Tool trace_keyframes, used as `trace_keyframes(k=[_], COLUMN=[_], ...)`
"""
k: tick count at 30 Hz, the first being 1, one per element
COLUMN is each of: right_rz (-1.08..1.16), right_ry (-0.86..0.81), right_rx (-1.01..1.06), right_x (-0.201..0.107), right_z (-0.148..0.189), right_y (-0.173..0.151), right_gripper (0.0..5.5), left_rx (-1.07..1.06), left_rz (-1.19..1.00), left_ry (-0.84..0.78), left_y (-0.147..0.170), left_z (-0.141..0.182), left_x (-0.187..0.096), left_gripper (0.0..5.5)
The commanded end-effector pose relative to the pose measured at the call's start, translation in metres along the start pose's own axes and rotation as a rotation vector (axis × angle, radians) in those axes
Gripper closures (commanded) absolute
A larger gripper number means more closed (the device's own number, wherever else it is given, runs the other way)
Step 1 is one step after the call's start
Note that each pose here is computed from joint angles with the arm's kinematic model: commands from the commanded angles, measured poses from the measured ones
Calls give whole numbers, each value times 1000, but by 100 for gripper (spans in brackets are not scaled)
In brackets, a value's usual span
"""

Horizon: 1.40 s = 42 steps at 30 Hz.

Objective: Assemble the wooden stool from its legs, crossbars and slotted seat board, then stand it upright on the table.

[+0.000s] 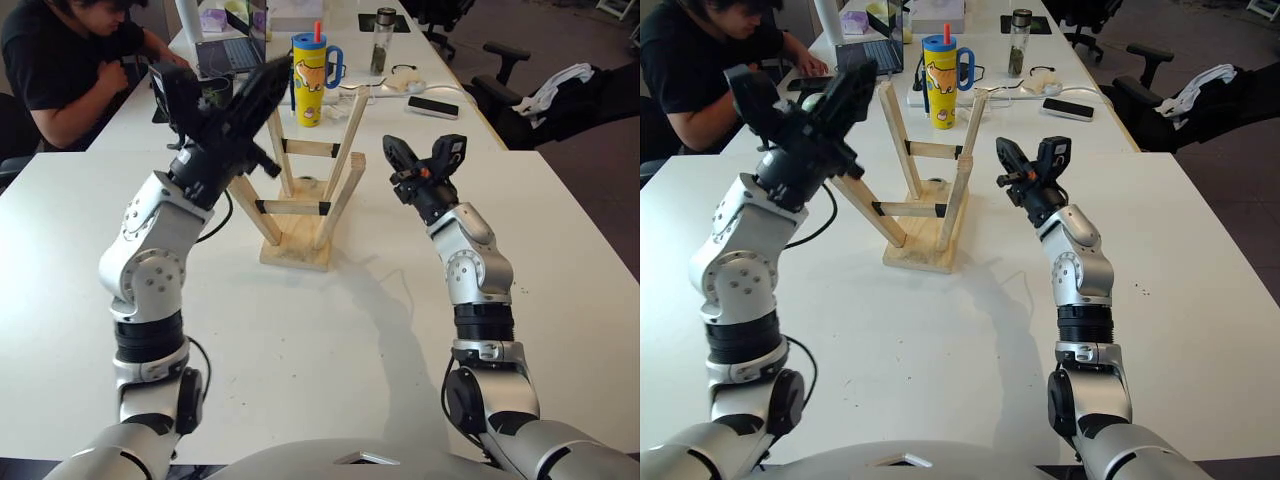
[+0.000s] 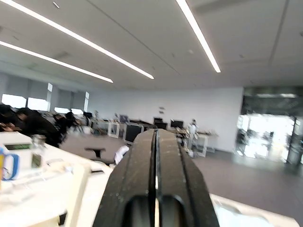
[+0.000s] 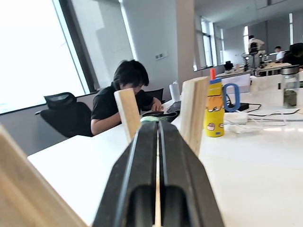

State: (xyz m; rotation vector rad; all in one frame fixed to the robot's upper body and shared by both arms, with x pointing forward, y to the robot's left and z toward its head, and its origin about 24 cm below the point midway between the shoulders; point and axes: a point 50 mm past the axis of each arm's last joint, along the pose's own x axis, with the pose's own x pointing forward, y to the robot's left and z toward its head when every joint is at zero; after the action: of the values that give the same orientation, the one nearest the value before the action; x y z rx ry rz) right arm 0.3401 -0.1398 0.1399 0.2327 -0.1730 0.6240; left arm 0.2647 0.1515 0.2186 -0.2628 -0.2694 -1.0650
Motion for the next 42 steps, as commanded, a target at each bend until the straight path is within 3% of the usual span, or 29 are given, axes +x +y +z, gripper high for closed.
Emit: trace_keyframes(k=[1, 7, 16, 21, 28, 32, 36, 39, 42], right_rz=[104, 298, 536, 604, 380, 321, 269, 221, 218], right_ry=[34, 48, 62, 87, 192, 222, 260, 231, 305], right_rx=[-78, -75, -43, -6, 37, 102, 31, 0, 39], right_x=[13, 22, 22, 30, 23, 7, -7, -29, -64], right_z=[-1, -8, -14, -30, -61, -61, -56, -37, -30], right_y=[8, 31, 64, 100, 115, 124, 124, 117, 113], right_gripper=[548, 548, 548, 548, 548, 548, 548, 548, 548], left_rx=[-67, 31, 228, 324, 337, 336, 362, 378, 376], left_rz=[-142, -112, 82, 135, 104, 149, 171, 224, 293], left_ry=[374, 861, 1090, 1129, 1064, 1028, 1008, 993, 982], left_y=[-6, 4, 48, 64, 57, 54, 54, 54, 50], left_z=[-28, -91, -114, -122, -141, -153, -157, -154, -155], left_x=[-39, -86, -112, -109, -84, -78, -72, -74, -81], left_gripper=[550, 550, 550, 550, 550, 550, 550, 550, 550])
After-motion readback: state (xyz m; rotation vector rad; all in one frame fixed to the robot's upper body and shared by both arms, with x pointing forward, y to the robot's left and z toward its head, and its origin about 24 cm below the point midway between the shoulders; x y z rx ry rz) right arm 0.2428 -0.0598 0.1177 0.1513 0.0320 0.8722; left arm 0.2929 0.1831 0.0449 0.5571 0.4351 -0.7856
